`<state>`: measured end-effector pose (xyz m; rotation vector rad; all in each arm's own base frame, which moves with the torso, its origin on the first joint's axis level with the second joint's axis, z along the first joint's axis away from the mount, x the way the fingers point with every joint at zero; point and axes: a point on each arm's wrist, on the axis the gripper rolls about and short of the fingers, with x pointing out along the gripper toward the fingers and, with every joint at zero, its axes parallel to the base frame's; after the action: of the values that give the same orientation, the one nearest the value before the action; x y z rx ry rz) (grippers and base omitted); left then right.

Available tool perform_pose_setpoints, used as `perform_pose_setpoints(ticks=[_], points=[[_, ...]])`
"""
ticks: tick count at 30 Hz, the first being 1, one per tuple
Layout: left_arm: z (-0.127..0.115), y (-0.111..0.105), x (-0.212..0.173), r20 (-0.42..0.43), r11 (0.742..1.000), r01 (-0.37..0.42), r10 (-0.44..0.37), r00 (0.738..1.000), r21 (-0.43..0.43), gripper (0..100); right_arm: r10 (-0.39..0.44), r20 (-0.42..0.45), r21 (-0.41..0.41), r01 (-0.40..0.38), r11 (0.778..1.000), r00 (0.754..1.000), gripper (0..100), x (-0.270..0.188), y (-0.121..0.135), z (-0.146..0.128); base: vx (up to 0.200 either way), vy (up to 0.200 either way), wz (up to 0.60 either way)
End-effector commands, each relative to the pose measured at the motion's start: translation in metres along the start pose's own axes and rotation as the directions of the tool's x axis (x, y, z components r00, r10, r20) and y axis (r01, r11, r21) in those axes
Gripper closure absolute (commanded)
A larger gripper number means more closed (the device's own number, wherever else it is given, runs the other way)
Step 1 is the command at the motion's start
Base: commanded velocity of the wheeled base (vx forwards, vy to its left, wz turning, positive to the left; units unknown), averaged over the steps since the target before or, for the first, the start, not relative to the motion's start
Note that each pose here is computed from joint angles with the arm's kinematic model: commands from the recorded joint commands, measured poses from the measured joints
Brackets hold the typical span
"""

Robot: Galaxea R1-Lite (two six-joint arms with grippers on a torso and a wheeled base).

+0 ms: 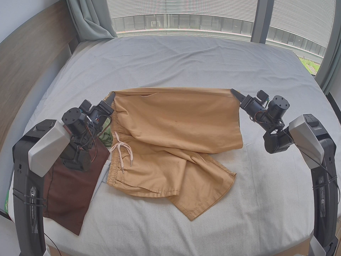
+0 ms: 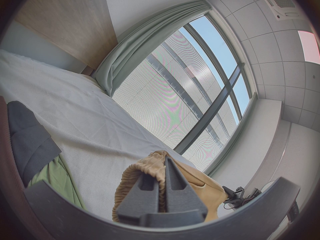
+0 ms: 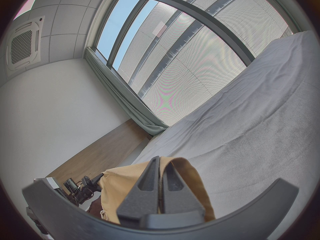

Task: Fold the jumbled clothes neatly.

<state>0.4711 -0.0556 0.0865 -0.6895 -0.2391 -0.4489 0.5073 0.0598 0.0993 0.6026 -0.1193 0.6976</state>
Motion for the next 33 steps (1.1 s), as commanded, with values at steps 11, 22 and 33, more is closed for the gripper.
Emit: perform_pose_setpoints(ticks=[11,22,33], points=[[-0.008,0.013,0.002,-0.006,1.000,0.001,-0.001,1.000,-0.003,100,0.010,0.014,-0.011,-0.010,1.000,1.000,100,0.013,-0.016,-0.007,0.000,0.000,0.00],[-0.008,0.008,0.004,-0.034,0.997,-0.031,0.029,0.999,-0.065,0,0.005,0.023,-0.027,-0.004,1.000,1.000,0,0.016,-0.015,0.001,0.000,0.000,0.00],[-0.002,-0.009,-0.020,-0.096,0.995,-0.067,0.059,0.994,-0.079,0,-0.010,-0.028,-0.001,0.010,1.000,1.000,0,-0.003,0.014,-0.001,0.000,0.000,0.00]])
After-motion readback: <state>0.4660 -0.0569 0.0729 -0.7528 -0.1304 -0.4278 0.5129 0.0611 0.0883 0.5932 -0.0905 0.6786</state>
